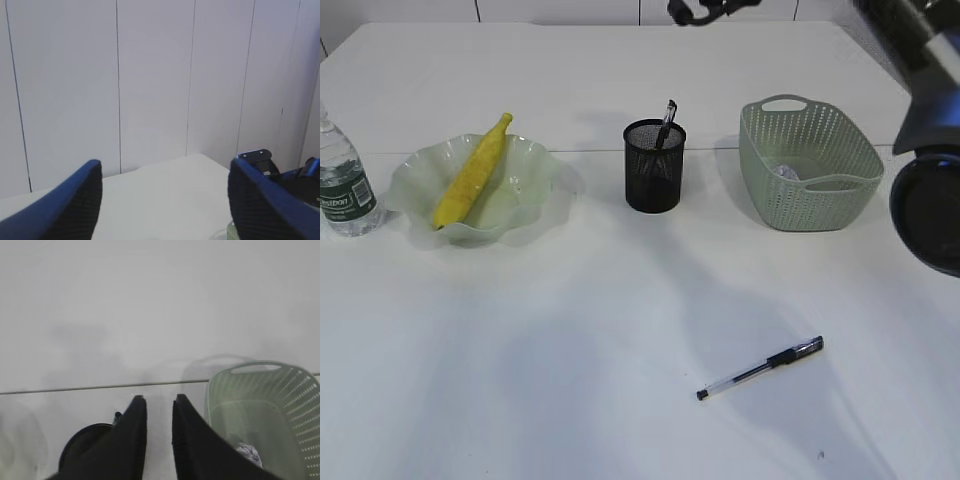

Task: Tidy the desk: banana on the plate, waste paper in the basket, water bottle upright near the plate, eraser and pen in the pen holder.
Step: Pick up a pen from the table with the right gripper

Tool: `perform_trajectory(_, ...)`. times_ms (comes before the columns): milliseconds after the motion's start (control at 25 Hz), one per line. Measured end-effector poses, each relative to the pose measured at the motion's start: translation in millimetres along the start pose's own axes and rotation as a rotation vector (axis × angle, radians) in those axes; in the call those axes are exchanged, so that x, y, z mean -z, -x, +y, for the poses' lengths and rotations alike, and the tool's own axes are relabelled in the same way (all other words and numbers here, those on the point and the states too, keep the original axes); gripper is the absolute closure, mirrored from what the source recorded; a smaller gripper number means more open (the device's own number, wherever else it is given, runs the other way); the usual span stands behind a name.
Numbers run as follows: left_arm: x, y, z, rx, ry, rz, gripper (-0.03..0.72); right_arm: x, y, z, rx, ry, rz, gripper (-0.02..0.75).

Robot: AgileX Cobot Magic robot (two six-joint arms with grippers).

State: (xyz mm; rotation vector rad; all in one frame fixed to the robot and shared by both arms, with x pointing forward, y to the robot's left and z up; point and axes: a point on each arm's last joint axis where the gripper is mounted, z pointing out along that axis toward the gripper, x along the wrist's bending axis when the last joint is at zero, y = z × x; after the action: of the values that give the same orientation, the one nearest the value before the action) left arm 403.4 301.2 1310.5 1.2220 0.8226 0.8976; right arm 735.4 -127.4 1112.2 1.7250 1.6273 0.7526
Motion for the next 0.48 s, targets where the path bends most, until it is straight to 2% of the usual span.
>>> perform_trajectory(280, -2, 3.0, -2, -0.012, -0.017, -0.016, 0.137, 61, 7, 28, -0.016, 0.071, 0.121, 0.598)
perform_trajectory(480, -4, 3.2, -6, -0.065, -0.06, 0.004, 0.137, 120, 17, 48, 0.047, 0.156, 0.222, 0.598)
